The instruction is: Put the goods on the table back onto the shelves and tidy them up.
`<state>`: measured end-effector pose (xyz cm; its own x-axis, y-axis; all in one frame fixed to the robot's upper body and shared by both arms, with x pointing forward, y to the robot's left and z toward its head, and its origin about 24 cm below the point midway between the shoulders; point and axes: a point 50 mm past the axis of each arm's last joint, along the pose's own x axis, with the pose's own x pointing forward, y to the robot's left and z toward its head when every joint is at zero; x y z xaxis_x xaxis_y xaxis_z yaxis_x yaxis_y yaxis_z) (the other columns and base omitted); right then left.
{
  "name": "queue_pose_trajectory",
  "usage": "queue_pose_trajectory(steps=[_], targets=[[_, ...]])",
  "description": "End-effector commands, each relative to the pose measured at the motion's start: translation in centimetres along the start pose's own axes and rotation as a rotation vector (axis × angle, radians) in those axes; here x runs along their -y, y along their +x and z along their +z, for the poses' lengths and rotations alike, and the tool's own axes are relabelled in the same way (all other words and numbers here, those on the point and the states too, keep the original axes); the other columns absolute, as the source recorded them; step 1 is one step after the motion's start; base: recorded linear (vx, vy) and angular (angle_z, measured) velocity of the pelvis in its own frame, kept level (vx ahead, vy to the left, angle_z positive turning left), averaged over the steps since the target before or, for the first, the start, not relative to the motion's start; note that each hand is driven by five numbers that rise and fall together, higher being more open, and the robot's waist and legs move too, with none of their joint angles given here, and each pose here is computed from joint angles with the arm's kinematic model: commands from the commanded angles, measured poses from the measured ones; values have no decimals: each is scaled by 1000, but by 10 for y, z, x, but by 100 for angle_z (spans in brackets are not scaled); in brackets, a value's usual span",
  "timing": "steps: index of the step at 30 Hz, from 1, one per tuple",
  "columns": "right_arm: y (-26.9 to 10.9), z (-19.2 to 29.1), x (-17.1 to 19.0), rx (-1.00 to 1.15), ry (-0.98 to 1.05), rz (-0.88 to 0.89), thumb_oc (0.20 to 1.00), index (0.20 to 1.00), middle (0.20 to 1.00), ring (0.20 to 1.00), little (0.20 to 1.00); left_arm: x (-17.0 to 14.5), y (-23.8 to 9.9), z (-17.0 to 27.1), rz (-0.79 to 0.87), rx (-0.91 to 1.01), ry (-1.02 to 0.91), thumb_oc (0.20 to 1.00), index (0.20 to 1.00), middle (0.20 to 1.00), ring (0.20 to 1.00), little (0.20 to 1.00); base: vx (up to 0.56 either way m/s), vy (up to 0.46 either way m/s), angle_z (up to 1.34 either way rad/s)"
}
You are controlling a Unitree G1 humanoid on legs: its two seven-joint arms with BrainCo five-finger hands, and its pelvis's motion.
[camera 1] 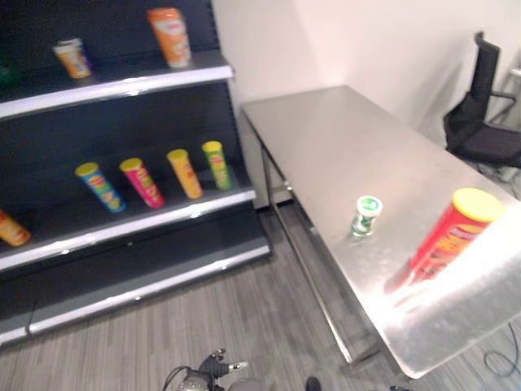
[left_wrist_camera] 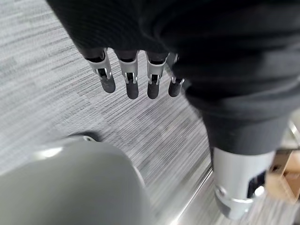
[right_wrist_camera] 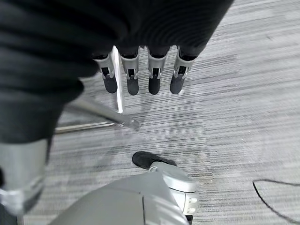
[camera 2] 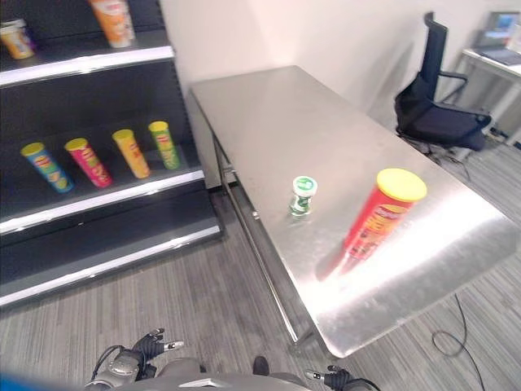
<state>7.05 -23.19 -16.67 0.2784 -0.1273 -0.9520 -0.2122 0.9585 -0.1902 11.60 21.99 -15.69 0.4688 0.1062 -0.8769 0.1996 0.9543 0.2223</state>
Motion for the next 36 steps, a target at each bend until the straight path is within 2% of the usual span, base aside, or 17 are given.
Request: queue_pose_trajectory(steps=[1,9,15,22,28,32,33,34,36], targets=[[-2,-3,7,23,33,-20,1000,1000,1000,1000,1000,12,2,13,-17,61,-6,1000,1000,1000,1000,1000,148,189,-47],[-2,1,13,31,101,-38,1000,1000,1000,1000,1000,1,5,30,-8,105,83,1000,1000,1000,1000,1000,160,489,-80],[-2,7,22,62,128,-64,1000,1000,1000,1000,1000,-11,5,36,17,121,104,1000,1000,1000,1000,1000,31,216,-87],[-12,-30,52,-21,315,-181,1000,1000,1000,1000,1000,-23,4,32,34,106,97,1000,1000,1000,1000,1000,21,77,-20],[-38,-77,103,-116,492,-379,1000,1000,1000,1000,1000,-27,3,30,32,102,108,1000,1000,1000,1000,1000,31,-45,2],[-77,-88,175,-11,628,-628,1000,1000,1000,1000,1000,-27,3,28,35,94,110,1000,1000,1000,1000,1000,48,-32,3],[-77,-89,175,-11,628,-629,1000,1000,1000,1000,1000,-27,3,28,35,94,111,1000,1000,1000,1000,1000,37,-24,10],[-102,-94,209,-1,630,-742,1000,1000,1000,1000,1000,-25,3,26,25,91,114,1000,1000,1000,1000,1000,32,-29,12],[-121,-92,233,51,646,-822,1000,1000,1000,1000,1000,-25,3,26,24,88,114,1000,1000,1000,1000,1000,39,-40,13]])
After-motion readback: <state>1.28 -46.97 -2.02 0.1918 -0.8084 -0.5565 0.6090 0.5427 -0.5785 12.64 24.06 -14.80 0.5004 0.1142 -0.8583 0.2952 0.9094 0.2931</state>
